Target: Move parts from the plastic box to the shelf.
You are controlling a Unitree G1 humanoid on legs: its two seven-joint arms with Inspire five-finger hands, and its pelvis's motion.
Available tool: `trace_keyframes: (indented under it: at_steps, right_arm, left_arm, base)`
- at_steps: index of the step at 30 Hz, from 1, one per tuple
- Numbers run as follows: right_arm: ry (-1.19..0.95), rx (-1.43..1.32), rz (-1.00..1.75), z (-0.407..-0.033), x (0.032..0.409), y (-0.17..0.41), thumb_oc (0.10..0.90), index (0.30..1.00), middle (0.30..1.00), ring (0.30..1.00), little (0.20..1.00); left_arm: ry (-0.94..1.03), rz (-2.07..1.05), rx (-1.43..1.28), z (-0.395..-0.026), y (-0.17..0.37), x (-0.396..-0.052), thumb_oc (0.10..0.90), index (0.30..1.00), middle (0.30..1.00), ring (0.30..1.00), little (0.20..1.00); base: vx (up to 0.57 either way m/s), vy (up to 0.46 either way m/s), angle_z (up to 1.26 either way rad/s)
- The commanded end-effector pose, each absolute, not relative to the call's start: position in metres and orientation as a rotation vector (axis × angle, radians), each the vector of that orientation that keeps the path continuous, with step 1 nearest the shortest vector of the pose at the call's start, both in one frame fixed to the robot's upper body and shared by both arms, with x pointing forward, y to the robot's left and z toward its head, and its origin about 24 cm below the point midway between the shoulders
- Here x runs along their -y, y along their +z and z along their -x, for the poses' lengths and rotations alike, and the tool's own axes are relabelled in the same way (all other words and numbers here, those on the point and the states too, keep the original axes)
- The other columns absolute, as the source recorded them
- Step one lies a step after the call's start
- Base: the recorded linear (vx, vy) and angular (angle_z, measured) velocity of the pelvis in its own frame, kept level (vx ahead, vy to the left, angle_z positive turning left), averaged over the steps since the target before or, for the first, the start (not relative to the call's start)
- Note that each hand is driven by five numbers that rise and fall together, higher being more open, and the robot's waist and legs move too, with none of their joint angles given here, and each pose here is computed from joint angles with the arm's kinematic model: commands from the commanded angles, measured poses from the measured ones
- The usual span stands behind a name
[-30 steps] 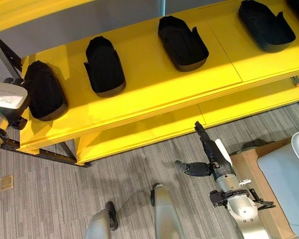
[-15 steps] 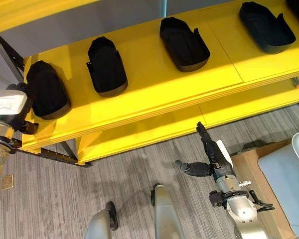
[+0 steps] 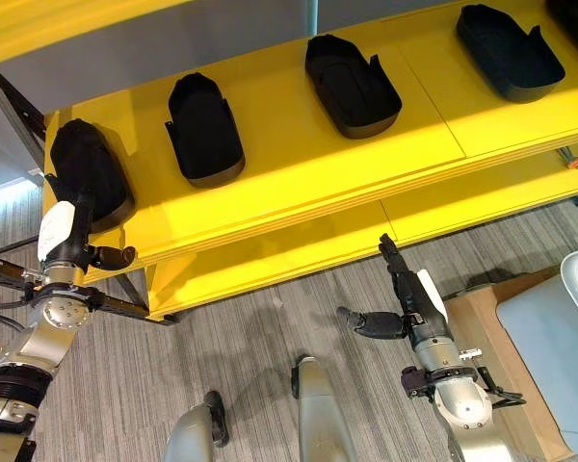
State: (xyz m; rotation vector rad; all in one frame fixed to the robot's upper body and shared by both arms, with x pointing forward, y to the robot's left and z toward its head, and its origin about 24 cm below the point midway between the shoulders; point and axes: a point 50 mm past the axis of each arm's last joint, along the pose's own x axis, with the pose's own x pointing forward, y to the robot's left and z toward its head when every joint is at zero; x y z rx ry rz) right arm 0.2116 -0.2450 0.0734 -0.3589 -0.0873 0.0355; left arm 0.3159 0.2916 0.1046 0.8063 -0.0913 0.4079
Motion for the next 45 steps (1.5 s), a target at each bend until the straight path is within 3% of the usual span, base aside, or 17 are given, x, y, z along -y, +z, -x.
trace_keyframes:
  at_steps: [1,18,45]
  right_arm:
    - [0.059,0.322,0.306,-0.221,0.231,0.112,0.9,1.0,1.0,1.0,1.0]
    - [0.083,0.343,0.304,-0.227,0.218,0.112,0.9,1.0,1.0,1.0,1.0]
    - [0.087,0.339,0.291,-0.219,0.219,0.111,0.9,1.0,1.0,1.0,1.0]
  left_arm:
    - [0.488,-0.666,0.328,-0.328,0.152,-0.287,0.9,1.0,1.0,1.0,1.0]
    - [0.505,-0.335,0.326,-0.345,0.145,-0.258,0.9,1.0,1.0,1.0,1.0]
    - [0.652,-0.288,0.119,-0.338,0.105,-0.292,0.9,1.0,1.0,1.0,1.0]
  base:
    - [0.0,0.0,0.0]
    - [0.0,0.001,-0.01]
    - [0.0,0.0,0.0]
